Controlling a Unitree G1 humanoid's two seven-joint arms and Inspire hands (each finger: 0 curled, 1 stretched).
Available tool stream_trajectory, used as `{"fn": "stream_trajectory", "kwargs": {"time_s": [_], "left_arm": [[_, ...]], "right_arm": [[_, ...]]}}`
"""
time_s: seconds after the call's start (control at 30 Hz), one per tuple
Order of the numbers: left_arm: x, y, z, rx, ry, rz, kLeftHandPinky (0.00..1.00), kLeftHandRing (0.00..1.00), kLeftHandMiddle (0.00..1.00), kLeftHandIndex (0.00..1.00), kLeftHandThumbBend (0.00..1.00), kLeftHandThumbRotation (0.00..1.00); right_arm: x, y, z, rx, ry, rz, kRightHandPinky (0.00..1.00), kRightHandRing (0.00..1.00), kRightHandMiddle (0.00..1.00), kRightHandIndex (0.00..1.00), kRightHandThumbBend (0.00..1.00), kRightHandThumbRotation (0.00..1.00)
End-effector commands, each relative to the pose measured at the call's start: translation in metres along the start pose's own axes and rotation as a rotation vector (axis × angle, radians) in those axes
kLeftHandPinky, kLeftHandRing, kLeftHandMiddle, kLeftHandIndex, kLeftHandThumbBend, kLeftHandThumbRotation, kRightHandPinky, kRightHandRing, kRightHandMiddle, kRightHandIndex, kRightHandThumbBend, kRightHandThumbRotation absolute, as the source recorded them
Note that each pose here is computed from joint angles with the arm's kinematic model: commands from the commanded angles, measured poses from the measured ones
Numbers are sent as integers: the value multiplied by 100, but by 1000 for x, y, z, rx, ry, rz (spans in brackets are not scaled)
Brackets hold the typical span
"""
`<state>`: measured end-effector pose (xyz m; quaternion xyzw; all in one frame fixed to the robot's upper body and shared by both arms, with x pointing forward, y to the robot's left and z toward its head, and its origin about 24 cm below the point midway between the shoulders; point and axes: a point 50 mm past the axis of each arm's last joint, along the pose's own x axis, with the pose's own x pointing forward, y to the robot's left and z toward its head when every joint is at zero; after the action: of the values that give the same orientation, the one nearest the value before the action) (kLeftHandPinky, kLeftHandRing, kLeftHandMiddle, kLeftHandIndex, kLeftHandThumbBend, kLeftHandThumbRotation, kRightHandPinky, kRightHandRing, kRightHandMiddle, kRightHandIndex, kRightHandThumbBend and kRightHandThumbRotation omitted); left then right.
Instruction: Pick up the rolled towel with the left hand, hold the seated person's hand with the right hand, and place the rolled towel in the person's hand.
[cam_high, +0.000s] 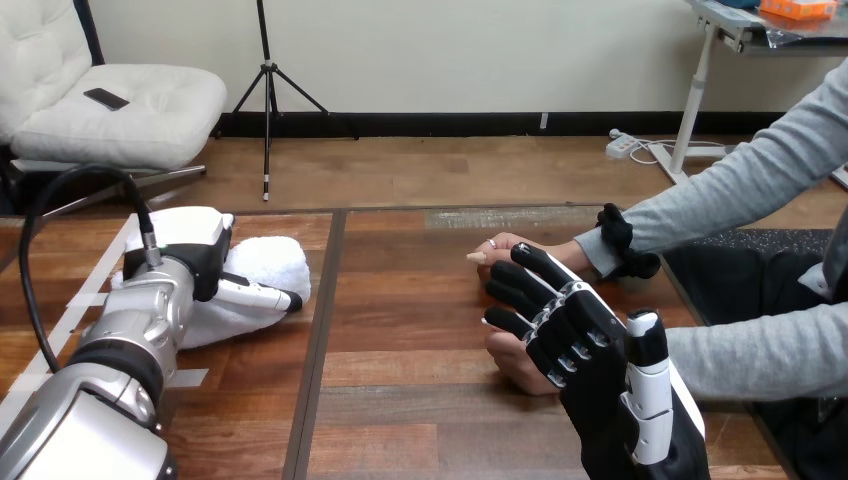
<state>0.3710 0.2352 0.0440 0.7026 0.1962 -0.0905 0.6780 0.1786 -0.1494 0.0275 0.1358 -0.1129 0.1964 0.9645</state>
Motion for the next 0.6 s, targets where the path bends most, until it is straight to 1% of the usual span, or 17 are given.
{"fn": "stream_trajectory", "kwargs": {"time_s": [0.0, 0.2, 0.57], "left_arm": [[3, 35, 11, 28, -26, 86, 100, 100, 100, 100, 100, 77], [3, 34, 12, 42, -23, 83, 100, 100, 100, 100, 100, 77], [3, 34, 15, 30, -22, 84, 100, 100, 100, 100, 100, 75]], "right_arm": [[10, 0, 17, -25, -96, 16, 87, 89, 86, 87, 67, 100], [10, 0, 18, -19, -99, 17, 87, 89, 86, 86, 67, 100], [9, 0, 20, -23, -105, 14, 87, 88, 86, 86, 68, 100]]}}
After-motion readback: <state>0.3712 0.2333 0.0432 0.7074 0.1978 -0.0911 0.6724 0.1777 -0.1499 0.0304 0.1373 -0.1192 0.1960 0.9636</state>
